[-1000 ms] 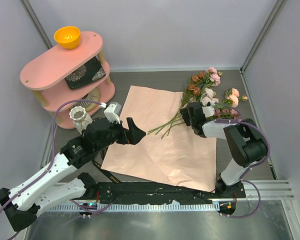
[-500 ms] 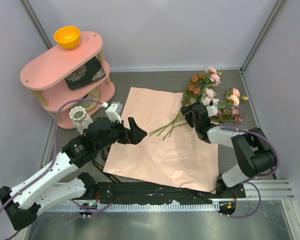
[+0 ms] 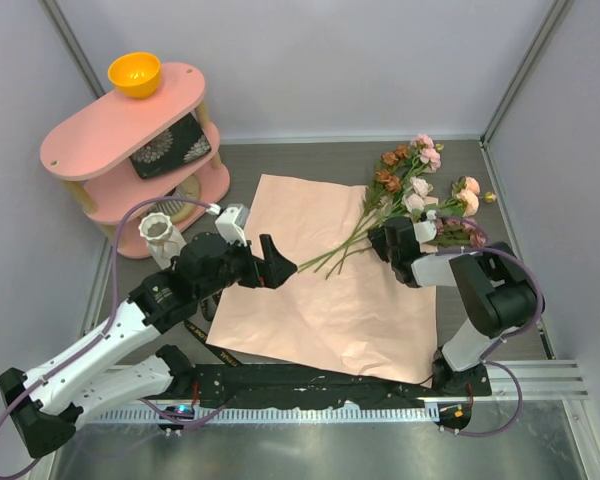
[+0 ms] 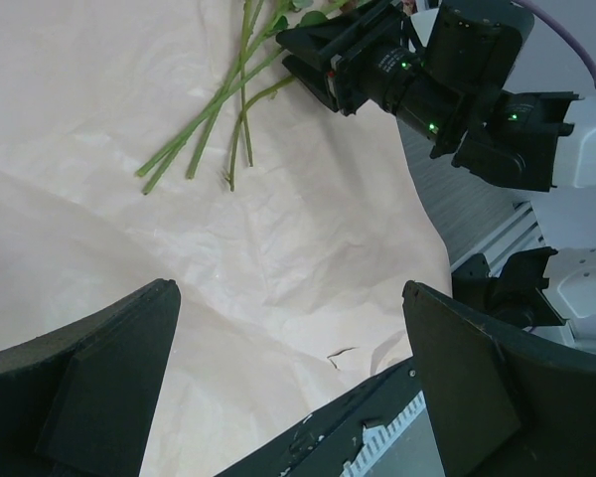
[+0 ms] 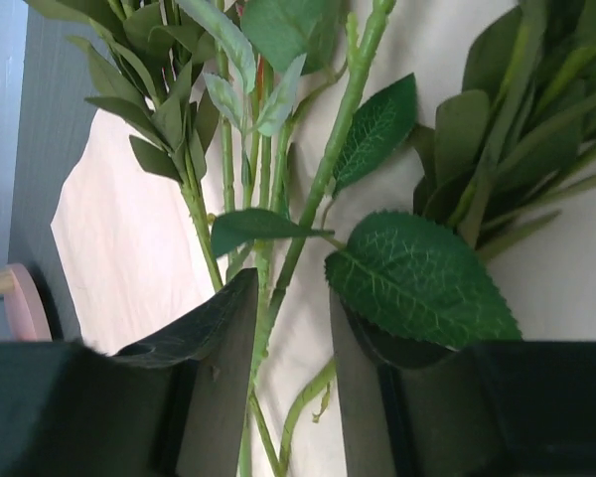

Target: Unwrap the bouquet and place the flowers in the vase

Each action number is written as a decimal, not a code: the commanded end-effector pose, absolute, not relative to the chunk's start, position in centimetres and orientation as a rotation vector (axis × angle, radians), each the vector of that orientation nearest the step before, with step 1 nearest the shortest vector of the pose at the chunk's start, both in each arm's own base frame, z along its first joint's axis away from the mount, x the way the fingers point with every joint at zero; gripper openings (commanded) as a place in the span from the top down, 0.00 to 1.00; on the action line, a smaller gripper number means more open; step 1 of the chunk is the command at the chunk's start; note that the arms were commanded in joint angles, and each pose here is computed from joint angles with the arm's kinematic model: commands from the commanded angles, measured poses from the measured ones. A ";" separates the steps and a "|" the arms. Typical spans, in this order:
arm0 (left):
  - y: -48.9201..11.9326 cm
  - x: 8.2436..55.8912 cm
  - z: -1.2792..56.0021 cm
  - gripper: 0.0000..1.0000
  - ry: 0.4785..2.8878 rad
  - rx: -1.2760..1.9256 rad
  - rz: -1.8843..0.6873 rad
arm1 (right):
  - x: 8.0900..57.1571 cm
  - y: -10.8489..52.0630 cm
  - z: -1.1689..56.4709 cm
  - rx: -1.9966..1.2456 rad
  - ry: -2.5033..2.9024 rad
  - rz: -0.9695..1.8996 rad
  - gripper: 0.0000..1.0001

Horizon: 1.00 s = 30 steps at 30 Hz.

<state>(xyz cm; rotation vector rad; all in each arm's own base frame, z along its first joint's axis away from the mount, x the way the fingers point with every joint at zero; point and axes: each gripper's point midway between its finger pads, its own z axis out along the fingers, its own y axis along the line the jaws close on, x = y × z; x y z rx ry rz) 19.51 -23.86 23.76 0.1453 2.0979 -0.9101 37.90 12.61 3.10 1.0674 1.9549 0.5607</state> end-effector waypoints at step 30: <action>-26.7 16.7 31.7 0.00 1.950 0.295 -1.254 | 27.4 28.5 29.9 -0.630 1.419 1.228 0.99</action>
